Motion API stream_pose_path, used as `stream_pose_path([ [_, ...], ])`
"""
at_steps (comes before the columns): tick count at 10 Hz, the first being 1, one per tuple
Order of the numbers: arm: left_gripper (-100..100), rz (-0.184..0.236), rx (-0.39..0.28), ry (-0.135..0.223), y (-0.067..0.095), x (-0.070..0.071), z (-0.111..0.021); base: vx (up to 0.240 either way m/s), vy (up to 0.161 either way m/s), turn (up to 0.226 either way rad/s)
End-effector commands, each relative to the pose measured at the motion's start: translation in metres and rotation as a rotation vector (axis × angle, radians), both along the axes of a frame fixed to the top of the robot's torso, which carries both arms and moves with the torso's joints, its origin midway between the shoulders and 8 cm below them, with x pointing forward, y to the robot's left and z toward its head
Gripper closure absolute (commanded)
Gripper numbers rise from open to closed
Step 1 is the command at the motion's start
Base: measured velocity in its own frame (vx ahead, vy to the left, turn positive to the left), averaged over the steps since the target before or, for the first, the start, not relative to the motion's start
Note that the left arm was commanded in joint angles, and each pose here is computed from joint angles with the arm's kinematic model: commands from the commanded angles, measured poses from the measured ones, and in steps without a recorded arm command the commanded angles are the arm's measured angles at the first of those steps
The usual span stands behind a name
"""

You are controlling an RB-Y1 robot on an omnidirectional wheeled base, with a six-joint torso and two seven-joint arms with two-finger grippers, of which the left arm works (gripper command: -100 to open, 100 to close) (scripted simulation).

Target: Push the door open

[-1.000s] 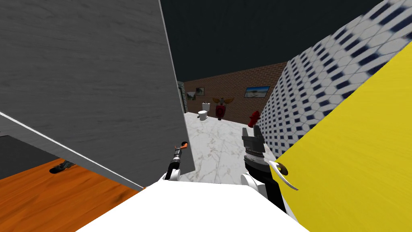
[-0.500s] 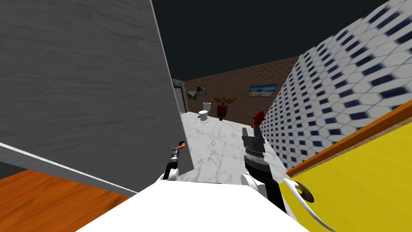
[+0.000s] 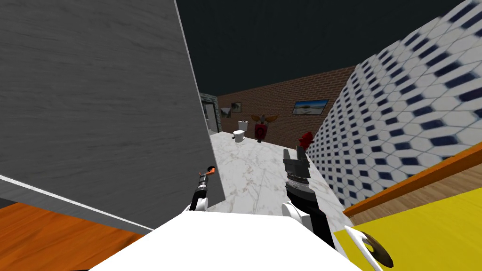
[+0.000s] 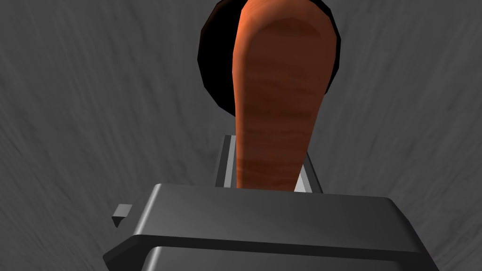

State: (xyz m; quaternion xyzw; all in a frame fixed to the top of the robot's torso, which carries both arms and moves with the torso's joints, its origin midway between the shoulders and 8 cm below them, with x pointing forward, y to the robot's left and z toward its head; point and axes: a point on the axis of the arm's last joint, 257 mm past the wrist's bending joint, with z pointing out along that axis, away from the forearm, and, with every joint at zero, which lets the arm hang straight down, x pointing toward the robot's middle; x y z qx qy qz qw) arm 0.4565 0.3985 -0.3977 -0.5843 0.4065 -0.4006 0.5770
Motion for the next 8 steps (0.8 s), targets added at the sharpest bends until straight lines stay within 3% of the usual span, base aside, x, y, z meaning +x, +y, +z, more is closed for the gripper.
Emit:
stream_pose_path([
  [1, 100, 0.006, 0.007, -0.011, 0.006, 0.001, 0.006, 0.042, -0.002, -0.004],
  [2, 100, 0.034, 0.007, -0.012, 0.017, -0.003, 0.006, 0.122, -0.053, 0.039],
  [8, 100, 0.098, 0.005, -0.012, 0.042, -0.014, 0.006, 0.171, -0.055, 0.057],
])
